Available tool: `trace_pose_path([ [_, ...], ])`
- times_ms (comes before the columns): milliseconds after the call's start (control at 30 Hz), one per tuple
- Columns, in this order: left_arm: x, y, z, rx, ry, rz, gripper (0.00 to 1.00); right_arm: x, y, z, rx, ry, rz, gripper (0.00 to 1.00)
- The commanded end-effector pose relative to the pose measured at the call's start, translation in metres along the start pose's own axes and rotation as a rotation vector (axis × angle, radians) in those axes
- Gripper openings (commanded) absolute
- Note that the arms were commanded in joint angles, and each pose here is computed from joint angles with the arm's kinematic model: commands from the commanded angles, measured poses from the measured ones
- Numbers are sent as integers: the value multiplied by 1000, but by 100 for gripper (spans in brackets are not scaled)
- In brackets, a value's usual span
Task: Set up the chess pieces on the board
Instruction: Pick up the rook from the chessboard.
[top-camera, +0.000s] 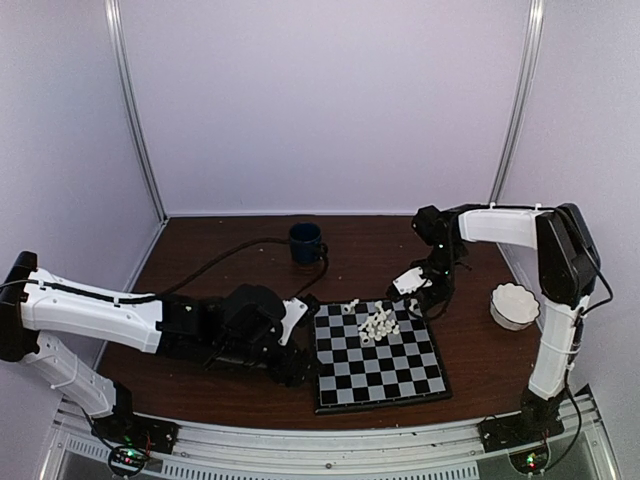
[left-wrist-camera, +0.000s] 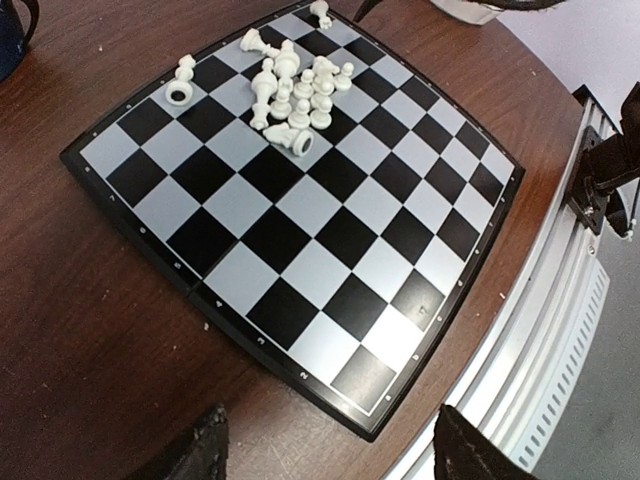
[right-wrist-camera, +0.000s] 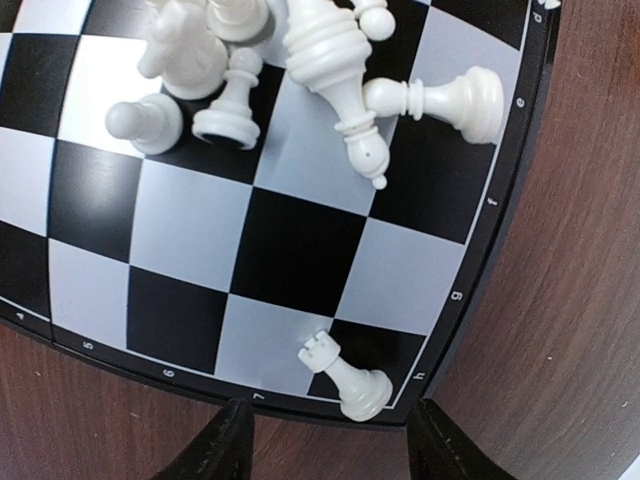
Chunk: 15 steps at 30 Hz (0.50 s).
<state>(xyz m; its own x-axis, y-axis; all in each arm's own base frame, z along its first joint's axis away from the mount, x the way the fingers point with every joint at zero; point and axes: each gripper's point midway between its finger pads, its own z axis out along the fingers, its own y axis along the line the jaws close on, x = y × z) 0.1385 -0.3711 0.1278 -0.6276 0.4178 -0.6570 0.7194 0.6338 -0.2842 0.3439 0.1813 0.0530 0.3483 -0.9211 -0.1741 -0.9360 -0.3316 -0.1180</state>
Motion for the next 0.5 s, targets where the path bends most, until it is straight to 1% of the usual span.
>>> trace_pose_path([
  [0, -5, 0, -4, 2, -39, -25, 70, 5, -14, 7, 38, 69, -48, 54],
  [267, -1, 0, -1, 11, -42, -39, 70, 6, -9, 14, 14, 90, -70, 50],
  [467, -1, -2, 2, 13, -37, -35, 69, 7, -1, 17, -25, 118, -80, 39],
])
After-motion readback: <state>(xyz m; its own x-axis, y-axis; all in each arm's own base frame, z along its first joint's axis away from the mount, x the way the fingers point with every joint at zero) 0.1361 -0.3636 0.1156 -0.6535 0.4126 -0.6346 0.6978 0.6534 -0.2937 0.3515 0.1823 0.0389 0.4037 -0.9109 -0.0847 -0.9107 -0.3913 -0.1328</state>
